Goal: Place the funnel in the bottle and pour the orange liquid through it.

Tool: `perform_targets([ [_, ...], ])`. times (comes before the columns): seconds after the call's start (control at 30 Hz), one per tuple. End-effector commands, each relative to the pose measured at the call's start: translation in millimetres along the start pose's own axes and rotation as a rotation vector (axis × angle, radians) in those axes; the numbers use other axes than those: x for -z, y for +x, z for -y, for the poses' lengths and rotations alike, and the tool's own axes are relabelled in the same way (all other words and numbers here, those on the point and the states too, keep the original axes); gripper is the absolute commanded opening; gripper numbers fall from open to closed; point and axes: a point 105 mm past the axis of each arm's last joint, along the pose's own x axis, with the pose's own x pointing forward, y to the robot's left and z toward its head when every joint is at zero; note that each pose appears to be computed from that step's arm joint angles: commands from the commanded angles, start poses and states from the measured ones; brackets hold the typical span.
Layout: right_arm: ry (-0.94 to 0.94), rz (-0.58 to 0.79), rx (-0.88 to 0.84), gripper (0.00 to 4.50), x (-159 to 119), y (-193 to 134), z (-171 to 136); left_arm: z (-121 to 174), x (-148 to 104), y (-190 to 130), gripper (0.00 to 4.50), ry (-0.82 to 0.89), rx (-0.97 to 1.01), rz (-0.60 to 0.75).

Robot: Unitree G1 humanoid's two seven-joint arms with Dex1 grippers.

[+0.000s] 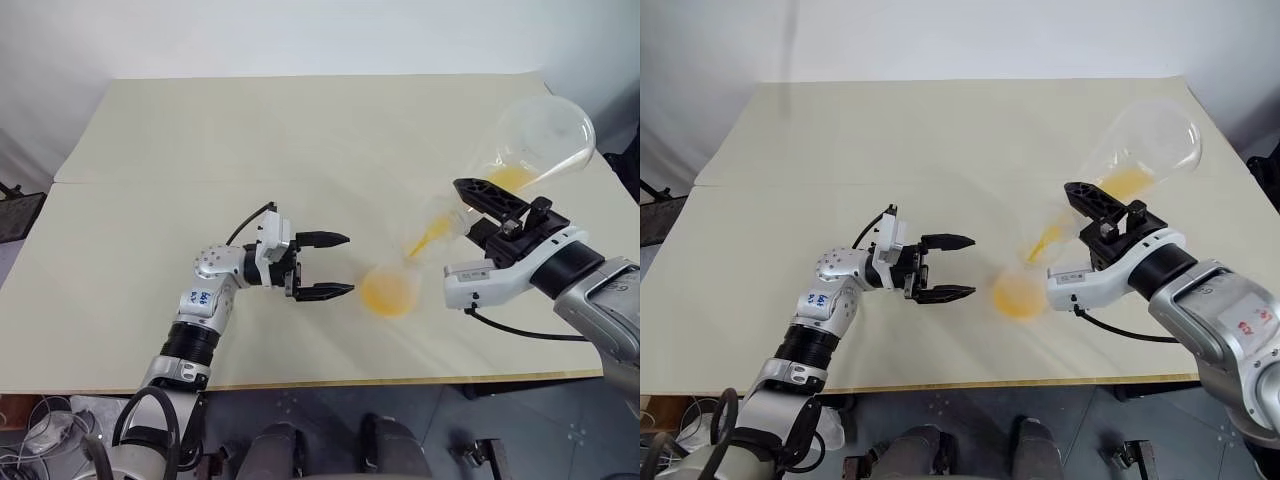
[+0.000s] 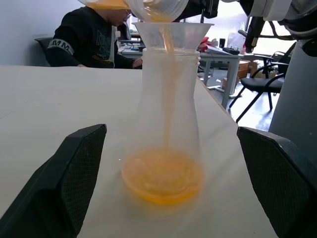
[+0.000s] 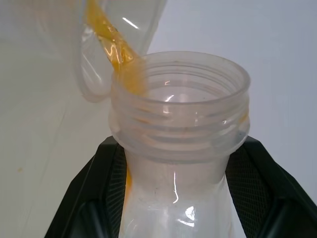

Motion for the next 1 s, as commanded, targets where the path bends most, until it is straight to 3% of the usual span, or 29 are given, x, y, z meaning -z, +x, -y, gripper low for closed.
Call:
perform_targets([
  [0.03, -0.047, -0.029, 0.053, 2.44, 7.4, -5.2, 13.5, -1.8, -6.8, 1.7, 4.5, 0.02, 0.001, 0.017],
  [1.0, -0.114, 0.001, 0.083, 2.44, 5.8, -4.3, 19.3, -3.9, -7.5, 2.2, 4.5, 0.023, 0.008, 0.02],
])
